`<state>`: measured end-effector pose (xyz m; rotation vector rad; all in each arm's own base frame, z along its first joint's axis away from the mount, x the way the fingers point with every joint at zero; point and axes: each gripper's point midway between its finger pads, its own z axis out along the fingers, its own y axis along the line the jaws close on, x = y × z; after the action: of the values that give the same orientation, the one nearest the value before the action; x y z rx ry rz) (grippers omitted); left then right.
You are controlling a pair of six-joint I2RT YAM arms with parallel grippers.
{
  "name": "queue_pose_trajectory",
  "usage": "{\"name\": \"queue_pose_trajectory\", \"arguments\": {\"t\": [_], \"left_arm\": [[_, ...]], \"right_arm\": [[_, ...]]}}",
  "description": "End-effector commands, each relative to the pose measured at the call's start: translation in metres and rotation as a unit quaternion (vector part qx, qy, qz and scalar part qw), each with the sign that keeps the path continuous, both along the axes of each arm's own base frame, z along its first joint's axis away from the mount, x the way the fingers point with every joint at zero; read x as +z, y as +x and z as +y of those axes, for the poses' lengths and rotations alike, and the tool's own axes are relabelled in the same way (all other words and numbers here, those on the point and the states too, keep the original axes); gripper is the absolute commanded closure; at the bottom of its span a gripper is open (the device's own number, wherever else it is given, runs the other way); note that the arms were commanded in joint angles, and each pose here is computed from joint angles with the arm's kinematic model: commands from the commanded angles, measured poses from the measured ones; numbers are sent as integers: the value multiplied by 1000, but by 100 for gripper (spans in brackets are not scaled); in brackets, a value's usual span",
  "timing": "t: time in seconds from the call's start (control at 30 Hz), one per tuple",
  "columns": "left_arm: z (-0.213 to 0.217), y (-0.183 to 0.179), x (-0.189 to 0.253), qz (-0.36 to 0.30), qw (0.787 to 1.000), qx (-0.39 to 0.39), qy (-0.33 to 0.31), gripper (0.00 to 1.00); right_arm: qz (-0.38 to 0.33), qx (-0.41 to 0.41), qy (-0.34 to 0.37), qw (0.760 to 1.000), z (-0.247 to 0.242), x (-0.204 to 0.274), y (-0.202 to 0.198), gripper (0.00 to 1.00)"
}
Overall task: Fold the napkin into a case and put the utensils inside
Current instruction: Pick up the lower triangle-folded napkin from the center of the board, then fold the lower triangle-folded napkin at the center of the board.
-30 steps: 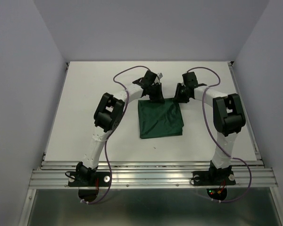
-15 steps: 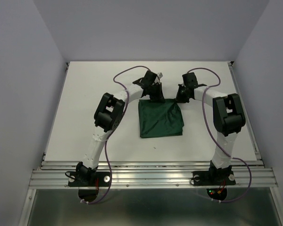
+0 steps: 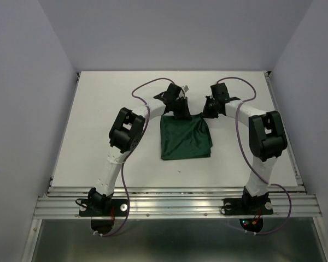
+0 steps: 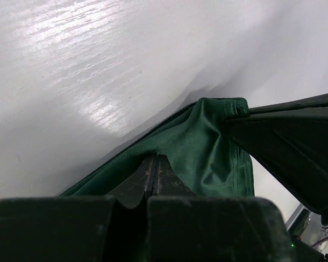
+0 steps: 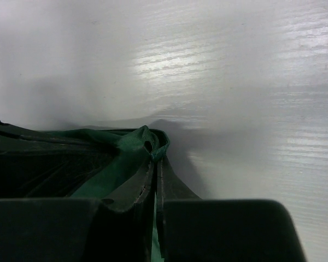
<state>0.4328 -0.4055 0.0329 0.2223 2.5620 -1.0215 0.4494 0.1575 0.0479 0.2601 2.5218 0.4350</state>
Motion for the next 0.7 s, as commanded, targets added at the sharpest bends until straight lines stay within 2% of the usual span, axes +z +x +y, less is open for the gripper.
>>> {"name": "queue_pose_trajectory", "arguments": {"t": [0.0,0.4,0.67], "left_arm": [[2,-7,-8,5,1000,-7,7,100],[7,-12,-16,11,1000,-6,14,100],[11,-12,-16,10,1000,-3,17,100]], "right_arm": [[-45,10,28,999,17,35,5,98],[-42,39,55,997,60,48,-8,99],[-31,37,64,997,79,38,-4,99]]}}
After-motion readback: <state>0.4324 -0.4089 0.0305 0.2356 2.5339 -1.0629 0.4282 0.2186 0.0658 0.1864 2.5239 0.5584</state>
